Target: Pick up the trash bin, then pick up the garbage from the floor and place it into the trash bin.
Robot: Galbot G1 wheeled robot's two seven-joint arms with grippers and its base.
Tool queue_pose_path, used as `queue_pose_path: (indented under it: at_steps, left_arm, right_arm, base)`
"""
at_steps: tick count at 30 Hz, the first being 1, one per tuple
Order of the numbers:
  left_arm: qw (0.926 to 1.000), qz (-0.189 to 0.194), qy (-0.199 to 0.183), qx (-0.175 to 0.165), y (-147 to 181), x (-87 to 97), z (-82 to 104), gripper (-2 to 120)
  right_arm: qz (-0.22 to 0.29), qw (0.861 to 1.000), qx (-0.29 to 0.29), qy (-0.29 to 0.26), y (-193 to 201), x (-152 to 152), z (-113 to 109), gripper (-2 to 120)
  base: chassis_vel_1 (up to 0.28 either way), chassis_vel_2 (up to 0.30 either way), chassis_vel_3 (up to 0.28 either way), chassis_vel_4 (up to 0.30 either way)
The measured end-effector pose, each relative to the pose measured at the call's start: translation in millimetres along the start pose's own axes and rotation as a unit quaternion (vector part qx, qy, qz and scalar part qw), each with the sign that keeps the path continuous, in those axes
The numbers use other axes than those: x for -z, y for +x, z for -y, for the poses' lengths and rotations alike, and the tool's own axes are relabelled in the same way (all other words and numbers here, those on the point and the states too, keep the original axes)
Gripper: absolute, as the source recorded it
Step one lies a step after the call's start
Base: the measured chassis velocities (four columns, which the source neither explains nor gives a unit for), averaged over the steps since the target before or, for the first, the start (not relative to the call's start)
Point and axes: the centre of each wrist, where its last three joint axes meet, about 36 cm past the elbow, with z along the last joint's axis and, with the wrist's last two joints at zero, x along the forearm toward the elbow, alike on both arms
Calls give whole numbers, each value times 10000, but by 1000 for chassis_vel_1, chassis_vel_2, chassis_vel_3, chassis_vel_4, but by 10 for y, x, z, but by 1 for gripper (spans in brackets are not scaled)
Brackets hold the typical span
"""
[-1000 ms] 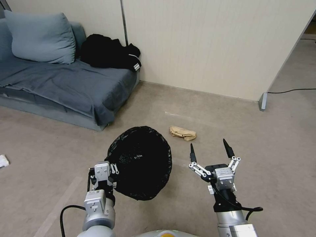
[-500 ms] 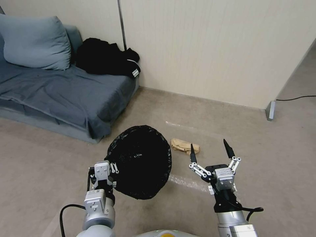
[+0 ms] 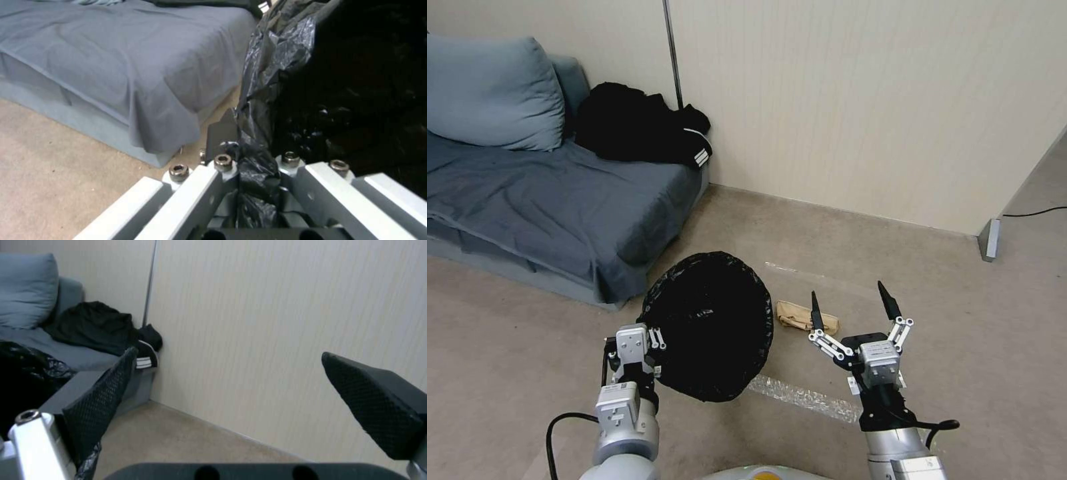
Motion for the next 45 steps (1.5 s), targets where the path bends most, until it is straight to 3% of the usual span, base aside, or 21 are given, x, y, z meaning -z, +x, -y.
queue_pose_path:
  at_steps: [11,21,25,30,37,39,41,42,45]
  left_arm:
    - [10000,30,-10,16,6,15,13,1]
    - [9999,101,-114,-37,-24,37,5,1]
    - [9998,79,-172,-7,-20,30,-29,1]
    - [9997,25,-239,47,3,7,-59,1]
    - [9993,11,-330,146,15,-28,-53,1]
    - [9993,11,-330,146,15,-28,-53,1]
    - [9992,27,-357,174,12,-31,-50,1]
    - [9992,27,-357,174,12,-31,-50,1]
    - [9991,30,-377,213,6,-40,-49,1]
  right_arm:
    - [23,10000,20,3,-17,-15,1,100]
    - [232,9995,-122,194,-479,-93,230,100]
    - [187,9990,84,387,-646,-182,362,100]
    - [-116,9948,649,776,-829,-502,549,100]
    - [-620,9809,1356,1251,-1157,-1115,787,100]
    - [-620,9809,1356,1251,-1157,-1115,787,100]
    - [-822,9682,1882,1427,-1258,-1317,929,100]
    - [-822,9682,1882,1427,-1258,-1317,929,100]
    - [-1095,9388,2760,1746,-1350,-1657,1210,100]
  base:
    - [0,0,0,0]
    - [0,0,0,0]
    - [0,0,0,0]
    - [0,0,0,0]
    - [0,0,0,0]
    - [0,0,0,0]
    - [0,0,0,0]
    - [0,0,0,0]
    - [0,0,0,0]
